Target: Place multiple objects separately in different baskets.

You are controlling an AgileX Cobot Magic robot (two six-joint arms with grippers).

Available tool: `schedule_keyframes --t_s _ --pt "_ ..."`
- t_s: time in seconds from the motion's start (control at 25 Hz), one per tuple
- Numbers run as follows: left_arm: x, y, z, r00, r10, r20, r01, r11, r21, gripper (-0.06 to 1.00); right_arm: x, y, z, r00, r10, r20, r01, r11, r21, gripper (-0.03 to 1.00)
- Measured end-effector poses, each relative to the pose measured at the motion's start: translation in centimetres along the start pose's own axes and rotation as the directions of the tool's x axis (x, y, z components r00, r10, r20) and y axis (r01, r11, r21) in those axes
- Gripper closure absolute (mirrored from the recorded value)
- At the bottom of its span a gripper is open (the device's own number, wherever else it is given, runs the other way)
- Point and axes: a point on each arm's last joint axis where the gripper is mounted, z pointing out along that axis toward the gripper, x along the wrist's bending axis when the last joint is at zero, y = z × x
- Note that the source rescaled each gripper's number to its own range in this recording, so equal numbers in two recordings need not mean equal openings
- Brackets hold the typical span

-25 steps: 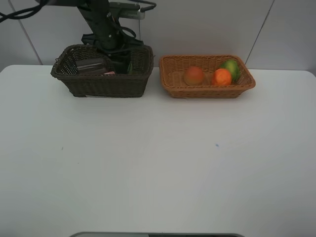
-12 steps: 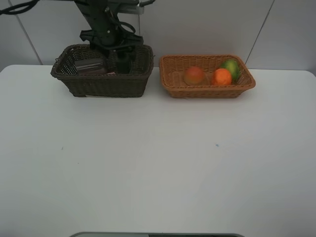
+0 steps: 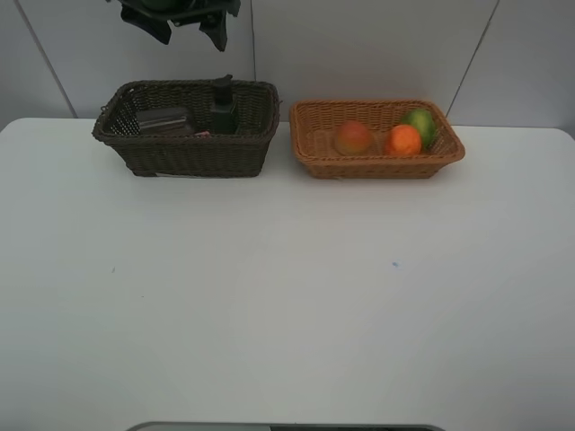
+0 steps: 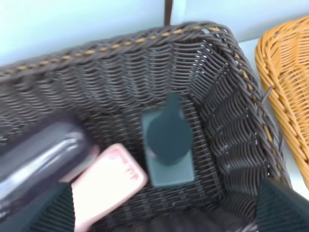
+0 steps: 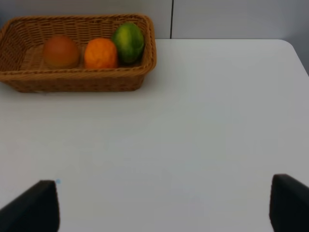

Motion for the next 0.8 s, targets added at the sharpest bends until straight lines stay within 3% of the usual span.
schedule_keyframes --t_s 0.32,0.52,0.8 --pt "4.0 -3.1 -10.0 0.996 -0.079 -0.03 0.077 0.994 -0.079 0.01 0.0 0.0 0.0 1.0 0.0 0.0 0.0 1.0 0.0 0.07" --pt "5.7 -8.3 -16.7 0.993 -0.12 -0.001 0.119 0.983 -0.137 0.01 0.0 0.0 0.0 1.0 0.0 0.0 0.0 1.0 0.0 0.07" --pt "6.6 -16.9 -23.9 0.994 -0.11 0.009 0.109 0.966 -0.233 0.01 0.0 0.0 0.0 1.0 0.0 0.0 0.0 1.0 0.0 0.07"
